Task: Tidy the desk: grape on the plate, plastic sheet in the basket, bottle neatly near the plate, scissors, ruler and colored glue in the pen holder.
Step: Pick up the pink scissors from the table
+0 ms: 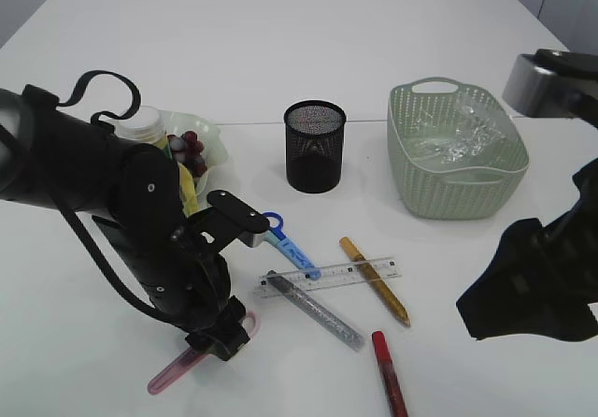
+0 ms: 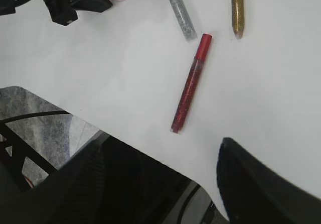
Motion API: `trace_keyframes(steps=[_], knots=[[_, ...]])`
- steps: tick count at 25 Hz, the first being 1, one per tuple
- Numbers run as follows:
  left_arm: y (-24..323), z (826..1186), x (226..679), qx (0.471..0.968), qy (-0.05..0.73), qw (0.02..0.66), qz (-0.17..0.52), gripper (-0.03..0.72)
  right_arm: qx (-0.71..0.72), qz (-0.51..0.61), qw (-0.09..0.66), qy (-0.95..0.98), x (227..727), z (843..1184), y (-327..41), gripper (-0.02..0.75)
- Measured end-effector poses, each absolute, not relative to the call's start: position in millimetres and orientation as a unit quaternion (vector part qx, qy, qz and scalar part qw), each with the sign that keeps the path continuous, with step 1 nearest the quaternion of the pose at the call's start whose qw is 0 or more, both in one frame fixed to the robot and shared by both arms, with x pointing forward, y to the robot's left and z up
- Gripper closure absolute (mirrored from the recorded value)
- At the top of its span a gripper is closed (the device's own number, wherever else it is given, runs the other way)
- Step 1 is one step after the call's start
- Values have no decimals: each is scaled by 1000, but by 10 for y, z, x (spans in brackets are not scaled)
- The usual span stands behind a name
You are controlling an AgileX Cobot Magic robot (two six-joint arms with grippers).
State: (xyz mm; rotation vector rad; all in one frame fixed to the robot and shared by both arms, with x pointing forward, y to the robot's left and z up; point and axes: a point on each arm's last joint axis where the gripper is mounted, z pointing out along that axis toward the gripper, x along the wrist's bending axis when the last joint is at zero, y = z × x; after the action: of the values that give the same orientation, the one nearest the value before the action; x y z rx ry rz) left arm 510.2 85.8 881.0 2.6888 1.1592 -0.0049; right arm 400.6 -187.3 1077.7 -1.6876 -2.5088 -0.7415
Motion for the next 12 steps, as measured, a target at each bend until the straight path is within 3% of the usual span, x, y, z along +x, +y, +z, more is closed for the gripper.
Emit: trace_keyframes(steps=[9, 12], knots=[[857, 8803, 5103, 913, 395, 106, -2, 265, -542, -238, 14, -806, 4006, 10777, -1873, 224], [866, 8801, 5096, 915, 391, 100, -3, 296, -542, -238, 14, -806, 4006, 10777, -1873, 224]])
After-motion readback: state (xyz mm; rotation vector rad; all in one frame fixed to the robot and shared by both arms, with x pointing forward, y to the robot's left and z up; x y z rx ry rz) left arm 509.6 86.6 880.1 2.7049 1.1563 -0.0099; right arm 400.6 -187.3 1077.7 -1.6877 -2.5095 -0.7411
